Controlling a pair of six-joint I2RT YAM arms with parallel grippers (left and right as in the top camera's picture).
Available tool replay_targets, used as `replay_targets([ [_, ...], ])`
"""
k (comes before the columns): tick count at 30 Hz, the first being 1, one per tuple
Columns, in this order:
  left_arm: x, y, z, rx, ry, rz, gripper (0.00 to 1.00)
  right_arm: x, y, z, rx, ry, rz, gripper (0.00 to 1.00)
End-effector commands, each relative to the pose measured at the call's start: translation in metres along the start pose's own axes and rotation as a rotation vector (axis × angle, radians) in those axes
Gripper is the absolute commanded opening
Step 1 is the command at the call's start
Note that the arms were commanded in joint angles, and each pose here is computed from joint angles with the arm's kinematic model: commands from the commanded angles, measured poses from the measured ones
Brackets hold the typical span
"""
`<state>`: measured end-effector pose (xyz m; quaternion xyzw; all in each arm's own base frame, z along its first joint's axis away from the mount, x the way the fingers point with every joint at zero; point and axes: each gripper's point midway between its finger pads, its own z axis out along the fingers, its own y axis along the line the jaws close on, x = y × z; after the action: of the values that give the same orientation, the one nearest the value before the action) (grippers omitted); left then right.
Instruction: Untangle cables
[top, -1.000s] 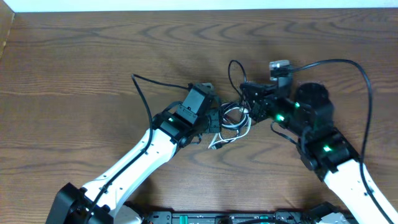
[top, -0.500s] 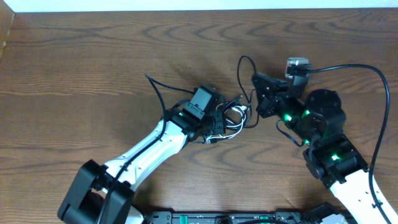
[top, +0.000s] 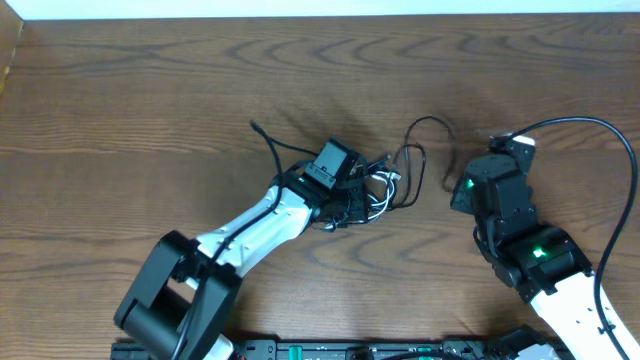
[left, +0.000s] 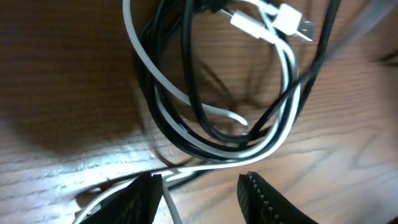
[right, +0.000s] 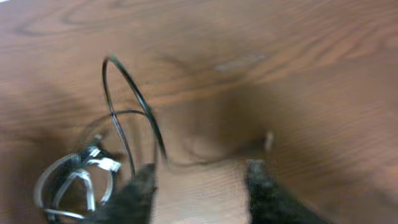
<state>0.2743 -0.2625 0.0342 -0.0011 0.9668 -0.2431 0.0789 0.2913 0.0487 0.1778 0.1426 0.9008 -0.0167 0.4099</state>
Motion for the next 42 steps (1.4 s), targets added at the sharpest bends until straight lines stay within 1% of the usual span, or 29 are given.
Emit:
replay_targets([
  [1,0.001,-0.002,0.008,0.010,0.021,-0.010,0.45,-0.006,-0.009,-0.004,0.051,-0.025,-0.010,0.54],
  [5,-0.001,-0.001,0.016,0.011,0.020,-0.014,0.45,-0.001,-0.004,-0.003,0.019,0.002,-0.013,0.58],
  [9,-0.008,-0.005,0.020,0.031,-0.004,-0.049,0.46,0.005,0.004,-0.004,-0.029,0.034,-0.013,0.61],
  [14,-0.018,-0.013,0.020,0.066,-0.043,-0.041,0.46,0.012,0.015,-0.005,-0.094,0.075,-0.013,0.64],
  [20,-0.023,-0.017,0.020,0.087,-0.058,-0.165,0.46,0.018,0.019,-0.005,-0.118,0.103,-0.017,0.65],
  [24,-0.023,-0.017,0.020,0.090,-0.050,-0.294,0.45,0.021,0.018,-0.006,-0.115,0.116,-0.022,0.66],
  [27,-0.022,-0.017,0.020,0.084,-0.053,-0.346,0.45,0.023,0.017,-0.006,-0.113,0.125,-0.025,0.66],
  [37,-0.027,-0.008,0.024,-0.013,-0.156,-0.329,0.45,0.024,0.019,-0.006,-0.123,0.131,-0.025,0.67],
  [42,-0.028,-0.003,0.024,-0.033,-0.173,-0.331,0.45,0.024,0.019,-0.006,-0.123,0.131,-0.025,0.68],
])
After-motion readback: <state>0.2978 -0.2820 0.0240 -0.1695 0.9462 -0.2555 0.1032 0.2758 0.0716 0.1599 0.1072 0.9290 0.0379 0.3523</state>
